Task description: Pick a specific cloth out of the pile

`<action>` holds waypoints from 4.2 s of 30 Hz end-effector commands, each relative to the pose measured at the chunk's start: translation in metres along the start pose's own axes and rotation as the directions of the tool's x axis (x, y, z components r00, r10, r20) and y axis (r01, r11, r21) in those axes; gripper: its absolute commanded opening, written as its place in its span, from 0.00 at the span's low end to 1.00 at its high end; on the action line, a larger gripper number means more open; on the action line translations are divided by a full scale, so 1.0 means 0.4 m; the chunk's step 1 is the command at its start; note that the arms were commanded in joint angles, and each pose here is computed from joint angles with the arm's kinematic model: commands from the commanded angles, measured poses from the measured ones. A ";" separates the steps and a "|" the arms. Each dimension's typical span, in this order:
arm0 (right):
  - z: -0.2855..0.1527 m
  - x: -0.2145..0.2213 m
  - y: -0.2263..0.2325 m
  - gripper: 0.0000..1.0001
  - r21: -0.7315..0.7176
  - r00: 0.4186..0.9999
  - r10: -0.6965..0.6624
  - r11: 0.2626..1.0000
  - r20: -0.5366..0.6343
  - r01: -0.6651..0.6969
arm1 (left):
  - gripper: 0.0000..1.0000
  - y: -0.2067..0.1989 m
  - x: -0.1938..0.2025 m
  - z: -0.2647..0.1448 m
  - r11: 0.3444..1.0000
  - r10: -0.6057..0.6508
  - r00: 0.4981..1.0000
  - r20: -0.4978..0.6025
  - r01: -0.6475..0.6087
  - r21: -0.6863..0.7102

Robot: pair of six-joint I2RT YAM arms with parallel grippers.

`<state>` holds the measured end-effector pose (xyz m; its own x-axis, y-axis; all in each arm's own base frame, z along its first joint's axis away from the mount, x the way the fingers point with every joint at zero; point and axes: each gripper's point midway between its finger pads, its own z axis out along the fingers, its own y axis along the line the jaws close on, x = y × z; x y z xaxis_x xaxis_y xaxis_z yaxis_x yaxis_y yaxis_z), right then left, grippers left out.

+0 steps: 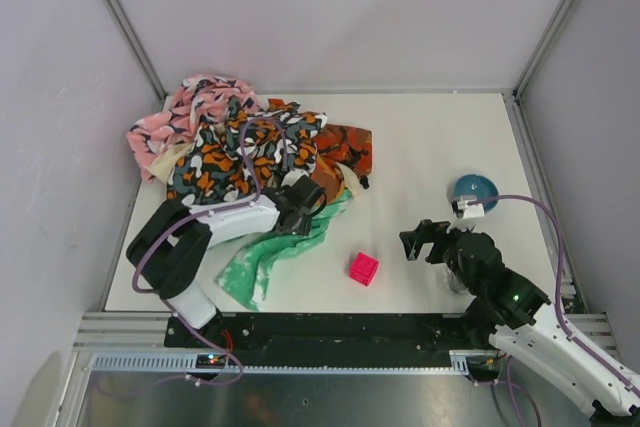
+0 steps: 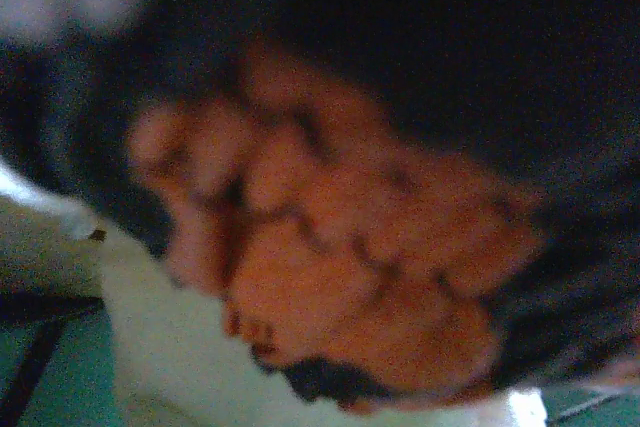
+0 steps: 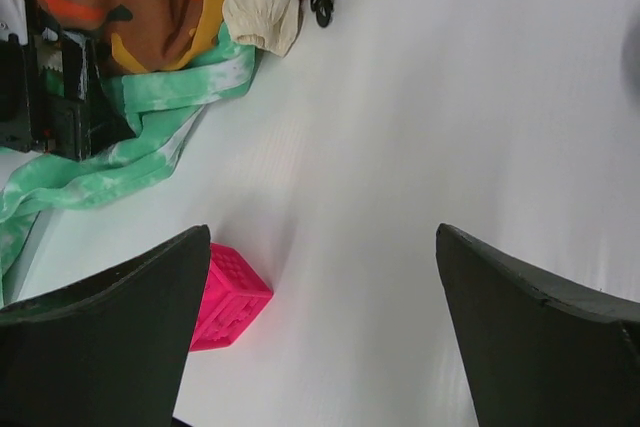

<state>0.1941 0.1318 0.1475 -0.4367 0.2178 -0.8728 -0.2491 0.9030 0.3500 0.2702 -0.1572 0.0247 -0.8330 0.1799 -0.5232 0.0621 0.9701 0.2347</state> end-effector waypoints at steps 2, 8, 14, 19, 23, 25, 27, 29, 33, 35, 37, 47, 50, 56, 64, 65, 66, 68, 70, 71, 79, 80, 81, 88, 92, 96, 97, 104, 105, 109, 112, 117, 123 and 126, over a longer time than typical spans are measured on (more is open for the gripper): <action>-0.006 -0.050 0.013 0.99 -0.011 0.998 0.001 1.000 0.057 0.000 | 0.67 0.068 -0.037 0.075 0.989 -0.061 0.998 -0.001 0.060 -0.136; -0.009 -0.059 0.008 0.99 -0.002 0.997 0.000 1.000 0.075 0.000 | 0.02 0.169 -0.194 0.059 0.956 -0.139 0.982 0.128 0.167 -0.240; -0.001 -0.062 0.025 0.99 -0.031 0.997 -0.011 0.999 0.073 0.013 | 0.01 0.376 -0.512 -0.164 0.862 -0.267 0.843 0.467 0.426 -0.276; 0.032 -0.056 0.045 0.99 -0.049 0.997 -0.054 0.997 0.051 0.057 | 0.01 0.602 -0.650 -0.238 0.721 -0.352 0.725 0.592 0.614 -0.323; 0.063 -0.047 0.056 0.99 -0.052 0.996 -0.081 0.995 0.032 0.082 | 0.01 0.712 -0.683 -0.224 0.637 -0.361 0.701 0.615 0.667 -0.387; 0.079 -0.042 0.062 0.99 -0.056 0.996 -0.087 0.995 0.024 0.088 | 0.01 0.744 -0.696 -0.215 0.614 -0.360 0.698 0.620 0.677 -0.406; 0.096 -0.040 0.079 0.99 -0.080 0.996 -0.092 0.992 0.019 0.093 | 0.01 0.752 -0.700 -0.208 0.605 -0.367 0.691 0.623 0.686 -0.404; 0.120 -0.039 0.111 0.99 -0.129 0.995 -0.094 0.987 0.020 0.096 | 0.01 0.756 -0.699 -0.200 0.598 -0.380 0.682 0.625 0.697 -0.396; 0.181 -0.059 0.225 0.99 -0.303 0.996 -0.064 0.950 0.056 0.079 | 0.01 0.749 -0.688 -0.167 0.613 -0.416 0.676 0.608 0.702 -0.361; 0.215 -0.061 0.286 0.99 -0.386 0.998 -0.038 0.921 0.041 0.051 | 0.01 0.743 -0.679 -0.149 0.621 -0.431 0.678 0.595 0.702 -0.349; 0.260 -0.062 0.344 0.99 -0.439 1.000 0.000 0.898 -0.003 -0.001 | 0.01 0.743 -0.670 -0.136 0.621 -0.445 0.675 0.588 0.706 -0.341; 0.616 0.022 0.663 0.99 -0.530 0.931 0.271 0.767 -0.243 -0.362 | 0.01 0.723 -0.675 -0.114 0.655 -0.486 0.669 0.563 0.705 -0.272; 0.717 0.043 0.693 0.99 -0.460 0.894 0.370 0.767 -0.252 -0.447 | 0.01 0.723 -0.669 -0.113 0.651 -0.490 0.666 0.562 0.708 -0.272; 0.874 0.126 0.764 0.99 -0.284 0.850 0.428 0.812 -0.307 -0.511 | 0.01 0.709 -0.668 -0.099 0.656 -0.513 0.658 0.551 0.715 -0.243; 0.963 0.249 0.758 0.99 -0.135 0.782 0.429 0.833 -0.452 -0.536 | 0.01 0.699 -0.662 -0.083 0.660 -0.528 0.658 0.537 0.716 -0.228; 0.967 0.251 0.758 0.98 -0.143 0.780 0.428 0.830 -0.456 -0.539 | 0.01 0.698 -0.661 -0.083 0.660 -0.530 0.657 0.536 0.716 -0.226; 0.971 0.250 0.760 0.96 -0.150 0.784 0.422 0.832 -0.456 -0.535 | 0.01 0.696 -0.660 -0.083 0.662 -0.531 0.658 0.534 0.716 -0.223; 0.979 0.247 0.771 0.85 -0.180 0.806 0.388 0.843 -0.448 -0.506 | 0.01 0.693 -0.660 -0.087 0.666 -0.534 0.657 0.533 0.715 -0.214; 0.988 0.239 0.785 0.72 -0.219 0.823 0.361 0.845 -0.438 -0.487 | 0.01 0.691 -0.660 -0.091 0.667 -0.538 0.654 0.532 0.716 -0.205; 0.992 0.236 0.789 0.68 -0.228 0.828 0.354 0.846 -0.435 -0.481 | 0.01 0.690 -0.659 -0.094 0.668 -0.540 0.652 0.532 0.717 -0.201; 0.865 0.173 0.861 0.01 -0.467 0.913 0.127 0.827 -0.387 -0.313 | 0.01 0.660 -0.643 -0.089 0.683 -0.571 0.649 0.502 0.715 -0.147; 0.832 0.154 0.859 0.00 -0.484 0.929 0.095 0.832 -0.358 -0.272 | 0.01 0.651 -0.639 -0.079 0.689 -0.577 0.654 0.489 0.711 -0.139; 0.783 0.120 0.851 0.00 -0.504 0.942 0.081 0.828 -0.325 -0.244 | 0.01 0.642 -0.632 -0.070 0.692 -0.584 0.657 0.477 0.710 -0.131; 0.500 -0.116 0.774 0.00 -0.541 0.985 0.022 0.833 -0.171 -0.113 | 0.01 0.547 -0.581 0.002 0.700 -0.662 0.663 0.349 0.714 -0.029; 0.348 -0.261 0.757 0.00 -0.543 0.997 -0.063 0.839 -0.049 0.026 | 0.01 0.491 -0.554 0.053 0.708 -0.676 0.682 0.277 0.706 -0.010; 0.197 -0.470 0.725 0.00 -0.528 0.984 -0.052 0.838 0.172 0.137 | 0.01 0.433 -0.512 0.101 0.732 -0.657 0.720 0.224 0.680 -0.038; 0.166 -0.520 0.707 0.00 -0.508 0.971 -0.052 0.845 0.234 0.167 | 0.01 0.423 -0.501 0.112 0.740 -0.649 0.731 0.212 0.671 -0.047; -0.002 -0.845 0.472 0.00 -0.250 0.849 -0.044 0.946 0.527 0.205 | 0.52 0.398 -0.474 0.078 0.788 -0.589 0.781 0.206 0.612 -0.065; -0.020 -0.882 0.436 0.00 -0.211 0.831 -0.049 0.957 0.554 0.197 | 0.65 0.404 -0.483 0.048 0.793 -0.578 0.782 0.231 0.605 -0.063; -0.040 -0.984 0.306 0.00 -0.054 0.790 -0.111 0.982 0.603 0.179 | 0.97 0.416 -0.515 -0.072 0.800 -0.569 0.766 0.301 0.600 -0.014; -0.019 -1.035 0.210 0.00 0.018 0.797 -0.137 0.987 0.588 0.157 | 0.99 0.419 -0.523 -0.161 0.800 -0.577 0.745 0.335 0.599 0.045; 0.038 -1.061 0.059 0.00 0.054 0.825 -0.115 0.993 0.553 0.102 | 1.00 0.403 -0.489 -0.286 0.801 -0.589 0.720 0.367 0.580 0.147; 0.161 -0.962 -0.168 0.00 0.147 0.896 -0.053 0.989 0.441 -0.014 | 1.00 0.351 -0.405 -0.364 0.790 -0.613 0.709 0.349 0.551 0.270; 0.250 -0.852 -0.277 0.00 0.158 0.943 0.027 0.984 0.332 -0.083 | 1.00 0.326 -0.362 -0.368 0.791 -0.609 0.725 0.321 0.528 0.307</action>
<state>0.4365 0.0017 0.4129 -0.0571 0.2946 -0.9539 -0.0367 0.9542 0.2969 0.3361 -0.0676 0.2708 -0.4023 -0.4022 -0.8224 -0.2670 0.9108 -0.3148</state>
